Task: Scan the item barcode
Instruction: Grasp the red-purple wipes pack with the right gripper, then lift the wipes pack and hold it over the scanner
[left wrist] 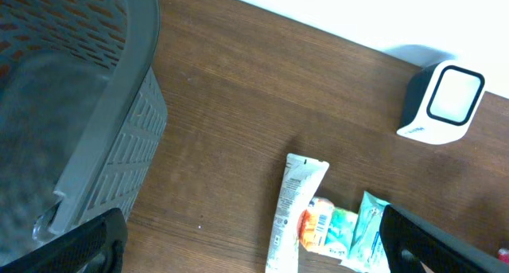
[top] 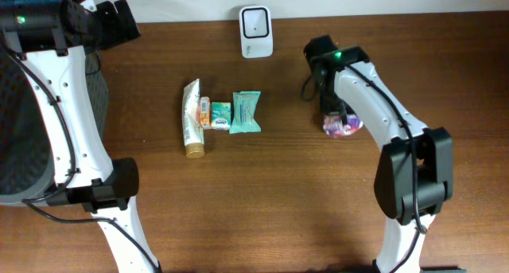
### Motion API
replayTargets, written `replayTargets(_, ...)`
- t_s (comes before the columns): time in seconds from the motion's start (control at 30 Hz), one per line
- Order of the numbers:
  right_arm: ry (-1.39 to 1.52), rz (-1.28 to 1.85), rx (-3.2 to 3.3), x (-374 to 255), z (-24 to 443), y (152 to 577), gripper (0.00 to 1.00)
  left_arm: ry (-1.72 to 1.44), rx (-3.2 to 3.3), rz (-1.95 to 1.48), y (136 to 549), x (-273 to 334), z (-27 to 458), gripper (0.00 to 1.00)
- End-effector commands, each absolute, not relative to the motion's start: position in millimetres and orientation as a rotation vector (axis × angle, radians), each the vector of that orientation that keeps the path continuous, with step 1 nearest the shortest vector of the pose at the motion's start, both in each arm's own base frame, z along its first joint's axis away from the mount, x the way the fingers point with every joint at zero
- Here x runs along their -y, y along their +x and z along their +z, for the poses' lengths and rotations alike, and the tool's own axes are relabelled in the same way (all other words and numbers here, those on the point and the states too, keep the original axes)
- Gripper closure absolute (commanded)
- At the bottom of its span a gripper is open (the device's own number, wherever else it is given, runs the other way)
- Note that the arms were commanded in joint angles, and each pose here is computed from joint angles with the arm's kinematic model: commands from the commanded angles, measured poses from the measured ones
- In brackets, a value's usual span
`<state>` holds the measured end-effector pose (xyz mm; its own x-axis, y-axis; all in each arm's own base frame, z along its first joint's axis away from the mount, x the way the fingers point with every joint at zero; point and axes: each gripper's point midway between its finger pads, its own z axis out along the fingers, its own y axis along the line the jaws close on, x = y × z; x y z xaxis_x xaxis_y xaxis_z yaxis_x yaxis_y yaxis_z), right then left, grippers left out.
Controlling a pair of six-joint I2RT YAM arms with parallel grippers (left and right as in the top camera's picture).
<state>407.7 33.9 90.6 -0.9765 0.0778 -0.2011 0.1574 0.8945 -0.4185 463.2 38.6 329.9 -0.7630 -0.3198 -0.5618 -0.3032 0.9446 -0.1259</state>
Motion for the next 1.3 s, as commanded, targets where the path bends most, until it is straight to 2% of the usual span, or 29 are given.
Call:
replayTargets(0.0, 0.063, -0.669, -2.87, -67, 85, 402, 0.67, -0.422, -2.464, -0.023, 459, -40, 341, 0.01)
replayTargets(0.03, 0.009, -0.631, -2.881, -86, 81, 399, 0.48, -0.422, -2.464, -0.023, 459, -40, 341, 0.01)
replayTargets(0.07, -0.032, -0.565, -2.894, -105, 77, 396, 0.36, -0.422, -2.464, -0.023, 459, -40, 341, 0.01)
replayTargets(0.17, -0.199, -0.182, -2.867, -201, 75, 395, 0.25, -0.422, -2.464, -0.023, 459, -40, 341, 0.01)
replayTargets(0.2, -0.226, -0.127, -2.84, -218, 87, 398, 0.11, -0.422, -2.464, -0.023, 459, -40, 341, 0.01)
replayTargets(0.27, -0.196, -0.083, -2.792, -222, 128, 412, 0.02, -0.422, -2.464, -0.023, 459, -40, 341, 0.01)
replayTargets(0.37, -0.171, 0.039, -2.797, -176, 173, 439, 0.01, -0.422, -2.464, -0.023, 459, -40, 341, 0.01)
replayTargets(0.47, -0.158, 0.358, -2.888, -108, 157, 449, 0.01, -0.422, -2.464, -0.023, 459, -40, 341, 0.01)
replayTargets(0.53, -0.238, 0.805, -2.862, -89, 137, 438, 0.04, -0.422, -2.464, -0.023, 459, -40, 341, 0.01)
replayTargets(0.6, -0.152, 0.928, -2.884, -75, 106, 430, 0.06, -0.422, -2.464, -0.023, 459, -40, 341, 0.01)
replayTargets(0.67, -0.125, 1.075, -2.848, -86, 65, 423, 0.15, -0.422, -2.464, -0.023, 459, -40, 341, 0.01)
replayTargets(0.7, -0.099, 1.101, -2.85, -92, 50, 417, 0.16, -0.422, -2.464, -0.023, 459, -40, 341, 0.01)
replayTargets(0.8, -0.119, 1.124, -2.837, -114, 17, 406, 0.28, -0.422, -2.464, -0.023, 459, -40, 341, 0.01)
replayTargets(0.83, -0.16, 1.127, -2.839, -124, 8, 398, 0.66, -0.422, -2.464, -0.023, 459, -40, 341, 0.01)
replayTargets(0.87, -0.135, 1.132, -2.848, -128, 8, 399, 0.93, -0.422, -2.464, -0.023, 459, -40, 341, 0.01)
replayTargets(0.9, -0.063, 1.154, -2.84, -130, 18, 406, 0.96, -0.422, -2.464, -0.023, 459, -40, 341, 0.01)
replayTargets(0.97, -0.157, 1.324, -2.629, -149, 83, 437, 0.96, -0.422, -2.464, -0.023, 459, -40, 341, 0.01)
replayTargets(1.03, -0.266, 1.286, -2.502, -157, 136, 459, 0.96, -0.422, -2.464, -0.023, 459, -40, 341, 0.01)
replayTargets(1.1, -0.443, 1.197, -2.276, -175, 224, 484, 0.96, -0.422, -2.464, -0.023, 459, -40, 341, 0.01)
replayTargets(1.27, -0.649, 1.125, -1.967, -224, 287, 501, 0.96, -0.422, -2.464, -0.023, 459, -40, 341, 0.01)
